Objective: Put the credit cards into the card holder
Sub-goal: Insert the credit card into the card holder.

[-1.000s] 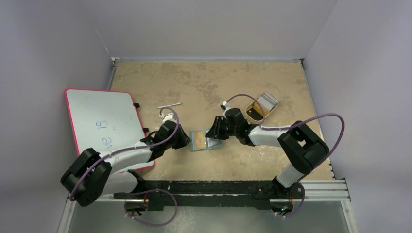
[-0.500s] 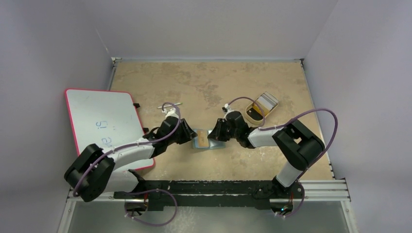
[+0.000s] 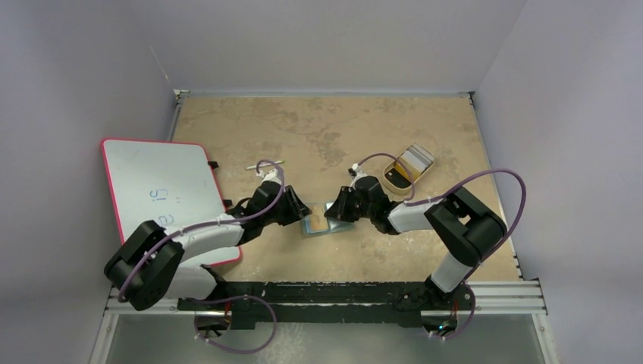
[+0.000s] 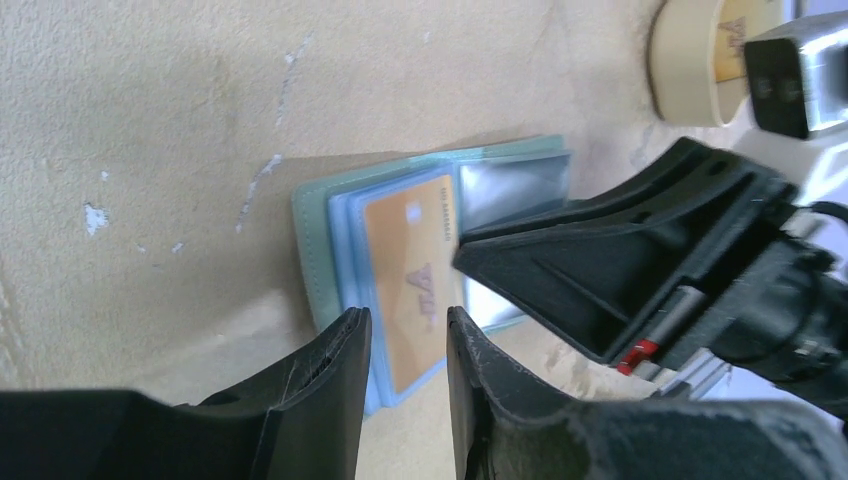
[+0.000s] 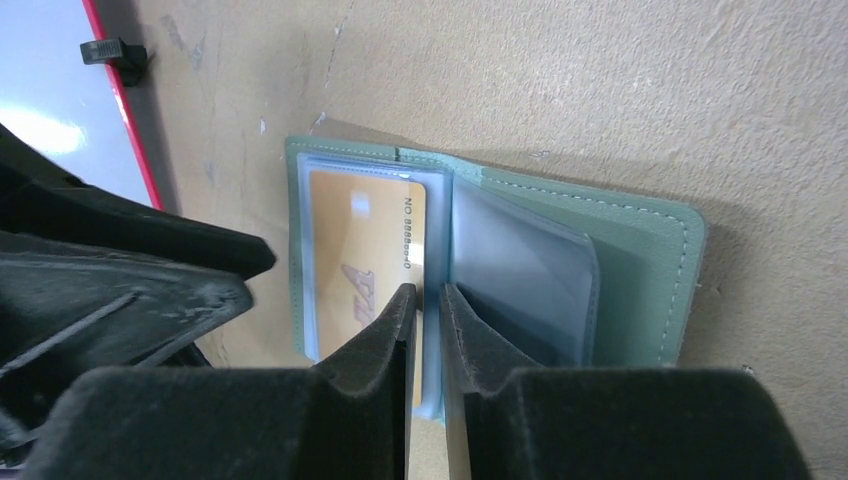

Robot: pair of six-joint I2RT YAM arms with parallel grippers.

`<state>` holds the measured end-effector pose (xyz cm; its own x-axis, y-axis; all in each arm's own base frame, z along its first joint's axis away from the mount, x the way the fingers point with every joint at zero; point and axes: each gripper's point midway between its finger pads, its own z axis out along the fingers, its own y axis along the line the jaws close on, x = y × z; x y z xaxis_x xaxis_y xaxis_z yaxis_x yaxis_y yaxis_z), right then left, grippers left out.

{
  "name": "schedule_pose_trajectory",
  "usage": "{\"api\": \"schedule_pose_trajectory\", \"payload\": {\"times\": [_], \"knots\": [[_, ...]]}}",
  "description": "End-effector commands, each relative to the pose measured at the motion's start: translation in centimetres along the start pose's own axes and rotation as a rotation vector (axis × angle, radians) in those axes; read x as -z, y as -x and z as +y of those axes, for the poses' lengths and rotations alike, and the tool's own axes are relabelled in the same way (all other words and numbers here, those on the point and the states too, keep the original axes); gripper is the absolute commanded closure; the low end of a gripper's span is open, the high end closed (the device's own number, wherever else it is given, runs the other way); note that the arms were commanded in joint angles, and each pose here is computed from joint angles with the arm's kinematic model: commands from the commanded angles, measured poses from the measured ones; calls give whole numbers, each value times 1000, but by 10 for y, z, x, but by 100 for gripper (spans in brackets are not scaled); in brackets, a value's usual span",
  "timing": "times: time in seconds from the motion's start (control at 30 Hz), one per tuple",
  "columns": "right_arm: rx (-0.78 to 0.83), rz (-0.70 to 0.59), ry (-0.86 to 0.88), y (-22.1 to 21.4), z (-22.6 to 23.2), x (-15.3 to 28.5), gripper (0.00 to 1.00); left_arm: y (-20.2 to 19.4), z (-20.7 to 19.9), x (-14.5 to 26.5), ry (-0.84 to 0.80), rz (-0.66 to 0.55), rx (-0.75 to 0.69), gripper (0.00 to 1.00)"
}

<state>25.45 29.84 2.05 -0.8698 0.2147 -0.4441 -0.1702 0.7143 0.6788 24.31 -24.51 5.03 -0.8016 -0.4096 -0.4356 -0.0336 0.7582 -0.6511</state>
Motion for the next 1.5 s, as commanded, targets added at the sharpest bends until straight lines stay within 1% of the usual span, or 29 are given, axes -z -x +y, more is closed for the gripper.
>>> {"api": "schedule_pose_trajectory", "payload": {"times": [0.0, 0.13, 0.43, 0.77, 1.0, 1.2, 1.33, 1.47], "knots": [[-3, -4, -7, -4, -3, 3, 84, 33, -54, 20, -146, -76, 40, 67], [-4, -1, -6, -4, -3, 3, 84, 38, -75, 24, -215, -74, 59, 66], [-3, -1, -12, -3, -2, 5, 84, 27, -42, -5, -117, -65, 11, 65], [2, 2, -13, -3, -1, 7, 84, 24, -32, -6, -90, -72, 5, 65], [0, 0, -10, -4, -1, 8, 85, 15, -22, -12, -71, -44, 23, 64], [22, 2, -6, 3, 8, 14, 87, 15, -17, -14, -40, -44, 12, 64], [58, -2, -25, 10, 12, 19, 88, 14, -13, -14, -28, -45, 8, 64], [80, -6, -68, 12, 4, 18, 88, 12, -10, -17, -22, -37, 9, 64]]}}
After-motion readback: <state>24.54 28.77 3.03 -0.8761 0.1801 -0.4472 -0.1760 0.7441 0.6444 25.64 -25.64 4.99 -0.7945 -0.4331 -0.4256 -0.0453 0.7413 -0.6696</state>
